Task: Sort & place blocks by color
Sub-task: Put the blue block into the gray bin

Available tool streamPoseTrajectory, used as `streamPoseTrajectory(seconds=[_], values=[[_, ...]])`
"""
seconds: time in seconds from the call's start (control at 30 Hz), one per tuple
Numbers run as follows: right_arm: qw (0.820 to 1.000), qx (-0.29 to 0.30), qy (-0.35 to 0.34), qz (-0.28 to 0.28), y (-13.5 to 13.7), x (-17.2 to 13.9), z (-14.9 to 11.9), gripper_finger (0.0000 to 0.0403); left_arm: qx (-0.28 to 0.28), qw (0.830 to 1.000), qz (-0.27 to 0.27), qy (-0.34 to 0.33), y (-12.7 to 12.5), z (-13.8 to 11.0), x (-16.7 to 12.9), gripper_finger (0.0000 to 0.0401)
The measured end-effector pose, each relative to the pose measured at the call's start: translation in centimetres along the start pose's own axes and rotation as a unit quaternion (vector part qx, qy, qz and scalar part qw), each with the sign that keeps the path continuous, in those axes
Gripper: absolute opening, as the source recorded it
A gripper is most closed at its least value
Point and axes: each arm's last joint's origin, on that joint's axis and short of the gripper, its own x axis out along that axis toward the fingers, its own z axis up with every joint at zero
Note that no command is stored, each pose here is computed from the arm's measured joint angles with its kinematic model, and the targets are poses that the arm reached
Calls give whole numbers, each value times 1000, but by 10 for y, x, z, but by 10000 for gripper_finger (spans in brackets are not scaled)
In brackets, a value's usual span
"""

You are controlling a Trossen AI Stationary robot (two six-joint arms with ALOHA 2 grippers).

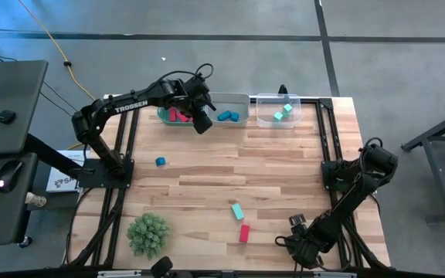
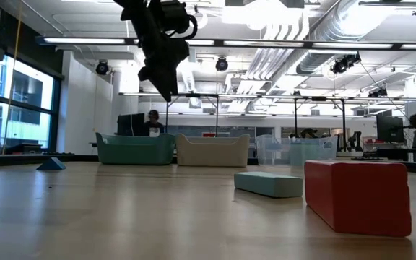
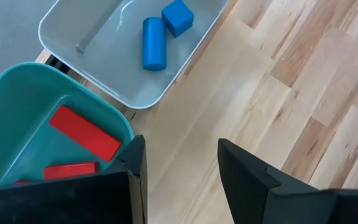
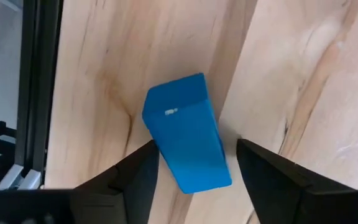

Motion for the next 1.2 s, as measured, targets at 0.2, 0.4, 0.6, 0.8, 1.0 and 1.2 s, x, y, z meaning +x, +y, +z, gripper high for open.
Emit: streamPoseTrajectory(seconds=[0.2,0.4,0.6,0.8,1.0,1.2], values=[[1000,30,6,1,-1,0,0,133,1,1000,0,0,0,0,0,117],[996,84,14,10,-3,-1,2,95,1,1000,0,0,0,0,0,117],[993,114,7,12,-4,-11,18,95,2,1000,0,0,0,0,0,117],[990,139,-32,-6,-9,-21,36,95,2,1000,0,0,0,0,0,117],[981,188,-38,-17,-20,-24,43,95,21,1000,0,0,0,0,0,117],[974,219,-50,-24,-36,-30,51,95,26,1000,-1,0,0,0,0,117]])
